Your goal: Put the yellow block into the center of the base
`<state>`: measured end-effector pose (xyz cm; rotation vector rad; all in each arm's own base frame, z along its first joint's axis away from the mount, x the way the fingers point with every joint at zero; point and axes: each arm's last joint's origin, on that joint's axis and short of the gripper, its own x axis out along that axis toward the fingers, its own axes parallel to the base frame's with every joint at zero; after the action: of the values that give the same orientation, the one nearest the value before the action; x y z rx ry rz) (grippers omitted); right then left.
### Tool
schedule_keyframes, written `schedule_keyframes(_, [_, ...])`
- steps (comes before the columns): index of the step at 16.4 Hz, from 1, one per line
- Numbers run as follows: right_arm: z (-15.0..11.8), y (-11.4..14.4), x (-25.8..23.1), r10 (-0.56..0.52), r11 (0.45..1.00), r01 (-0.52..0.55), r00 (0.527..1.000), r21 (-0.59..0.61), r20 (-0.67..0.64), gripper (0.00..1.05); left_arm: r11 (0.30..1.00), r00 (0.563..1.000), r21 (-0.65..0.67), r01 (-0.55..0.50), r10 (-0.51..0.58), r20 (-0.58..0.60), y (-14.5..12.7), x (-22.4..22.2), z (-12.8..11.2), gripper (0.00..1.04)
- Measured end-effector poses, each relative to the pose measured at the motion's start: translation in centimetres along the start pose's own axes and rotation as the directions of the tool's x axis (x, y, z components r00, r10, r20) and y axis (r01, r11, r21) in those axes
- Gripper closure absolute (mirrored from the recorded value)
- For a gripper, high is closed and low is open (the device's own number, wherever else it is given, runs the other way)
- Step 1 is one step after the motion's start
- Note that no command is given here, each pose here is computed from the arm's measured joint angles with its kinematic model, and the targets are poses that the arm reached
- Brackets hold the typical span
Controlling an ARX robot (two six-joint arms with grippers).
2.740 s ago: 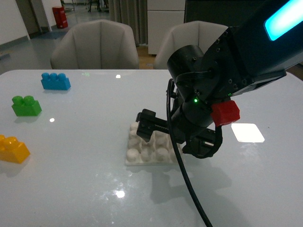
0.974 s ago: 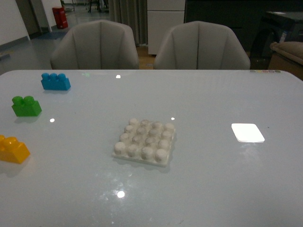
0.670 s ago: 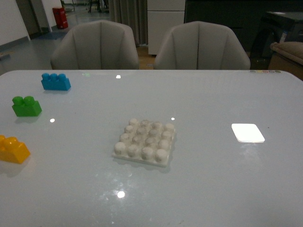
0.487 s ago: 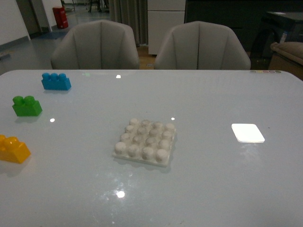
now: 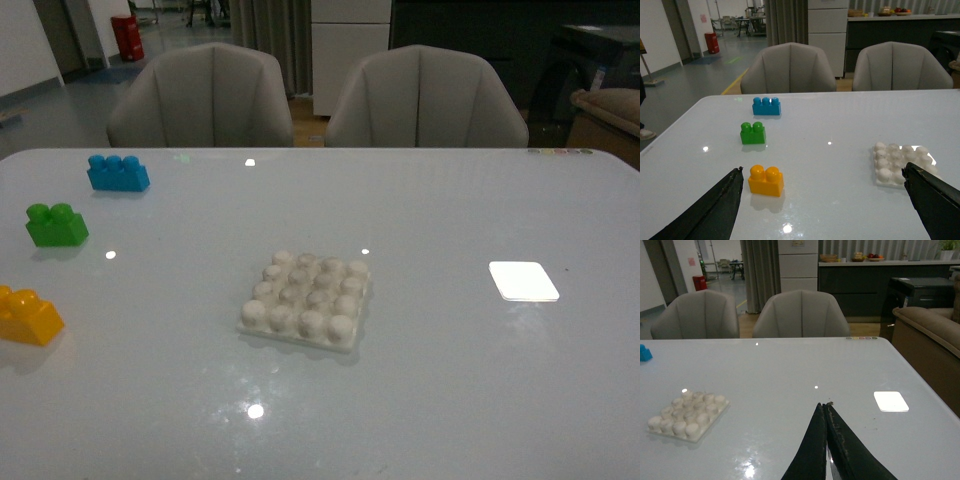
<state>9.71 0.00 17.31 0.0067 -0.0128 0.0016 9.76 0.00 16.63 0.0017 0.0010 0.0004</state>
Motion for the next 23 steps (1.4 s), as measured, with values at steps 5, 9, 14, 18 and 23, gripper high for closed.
schedule_keyframes(5, [-0.66,-0.01,0.02,-0.002,1.000,0.002,1.000,0.000,-0.010,1.03,1.000,1.000,0.000,0.000,0.000,0.000,0.00,0.00,0.00,0.07])
schedule_keyframes(9, [-0.66,-0.01,0.02,-0.002,1.000,0.002,1.000,0.000,-0.010,1.03,1.000,1.000,0.000,0.000,0.000,0.000,0.00,0.00,0.00,0.07])
schedule_keyframes(14, [-0.66,-0.01,0.02,-0.002,1.000,0.002,1.000,-0.001,-0.010,0.57,1.000,1.000,0.000,0.000,0.000,0.000,0.00,0.00,0.00,0.07])
schedule_keyframes(18, [-0.66,-0.01,0.02,-0.002,1.000,0.002,1.000,-0.001,-0.010,0.11,1.000,1.000,0.000,0.000,0.000,0.000,0.00,0.00,0.00,0.07])
schedule_keyframes(23, [-0.66,-0.01,0.02,-0.002,1.000,0.002,1.000,-0.001,-0.010,0.06,1.000,1.000,0.000,0.000,0.000,0.000,0.00,0.00,0.00,0.07])
